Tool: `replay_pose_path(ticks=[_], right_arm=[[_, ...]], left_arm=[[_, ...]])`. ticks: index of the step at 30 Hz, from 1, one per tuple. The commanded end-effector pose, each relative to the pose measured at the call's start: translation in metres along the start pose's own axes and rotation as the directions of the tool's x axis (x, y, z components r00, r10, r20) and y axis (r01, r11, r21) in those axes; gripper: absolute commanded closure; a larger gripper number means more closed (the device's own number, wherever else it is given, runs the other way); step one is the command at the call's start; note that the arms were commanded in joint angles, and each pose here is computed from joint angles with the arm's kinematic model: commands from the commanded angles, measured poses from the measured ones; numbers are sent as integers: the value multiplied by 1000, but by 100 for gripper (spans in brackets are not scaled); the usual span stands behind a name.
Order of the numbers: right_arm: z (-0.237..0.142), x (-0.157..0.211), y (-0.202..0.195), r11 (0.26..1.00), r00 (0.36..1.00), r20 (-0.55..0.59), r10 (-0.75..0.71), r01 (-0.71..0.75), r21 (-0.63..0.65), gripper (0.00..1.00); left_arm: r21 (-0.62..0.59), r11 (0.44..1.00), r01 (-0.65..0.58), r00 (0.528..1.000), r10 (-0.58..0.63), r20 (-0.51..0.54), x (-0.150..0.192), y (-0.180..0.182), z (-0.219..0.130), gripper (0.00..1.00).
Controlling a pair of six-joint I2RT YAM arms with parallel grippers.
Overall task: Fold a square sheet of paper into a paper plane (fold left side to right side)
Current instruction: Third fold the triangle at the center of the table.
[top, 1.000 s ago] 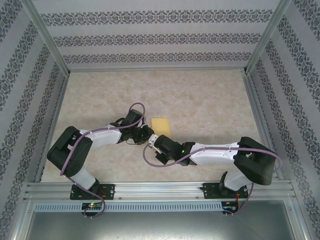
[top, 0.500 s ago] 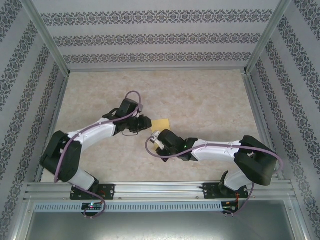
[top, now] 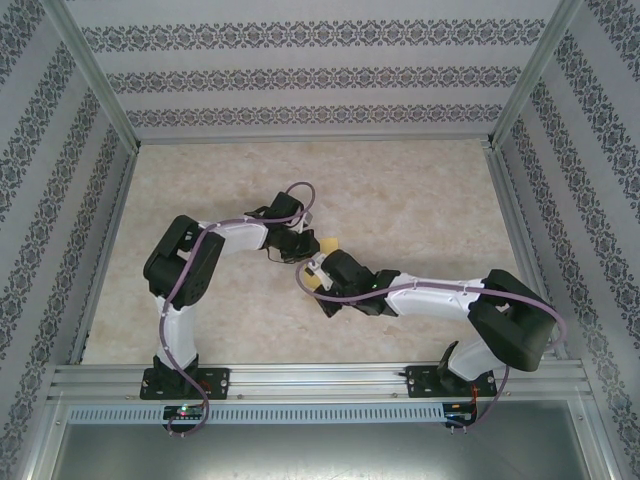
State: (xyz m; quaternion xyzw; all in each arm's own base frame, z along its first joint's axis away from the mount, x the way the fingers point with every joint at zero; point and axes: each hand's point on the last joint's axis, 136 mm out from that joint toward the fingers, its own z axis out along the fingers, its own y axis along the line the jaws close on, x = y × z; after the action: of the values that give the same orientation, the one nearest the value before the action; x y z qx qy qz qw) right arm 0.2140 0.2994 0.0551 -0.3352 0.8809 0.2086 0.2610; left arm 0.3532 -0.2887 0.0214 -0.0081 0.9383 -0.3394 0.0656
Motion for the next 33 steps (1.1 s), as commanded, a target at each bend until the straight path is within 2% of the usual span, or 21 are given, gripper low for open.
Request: replay_pose_path(ticks=[1,13,33], right_arm=[[-1,-8,-8,997,997,13,81,-81,-18,100],[7,-6,-52,966,967,-13,255,-255,32,100],[11,1,-74,947,949,-30,312,-309,82,100]], left_arm=[[-45,999,-20,999,18,-50,11,12,9,89],[-68,998,16,997,-22,-78,23,29,21,92],[-72,997,9,997,-14,-78,24,28,19,93]])
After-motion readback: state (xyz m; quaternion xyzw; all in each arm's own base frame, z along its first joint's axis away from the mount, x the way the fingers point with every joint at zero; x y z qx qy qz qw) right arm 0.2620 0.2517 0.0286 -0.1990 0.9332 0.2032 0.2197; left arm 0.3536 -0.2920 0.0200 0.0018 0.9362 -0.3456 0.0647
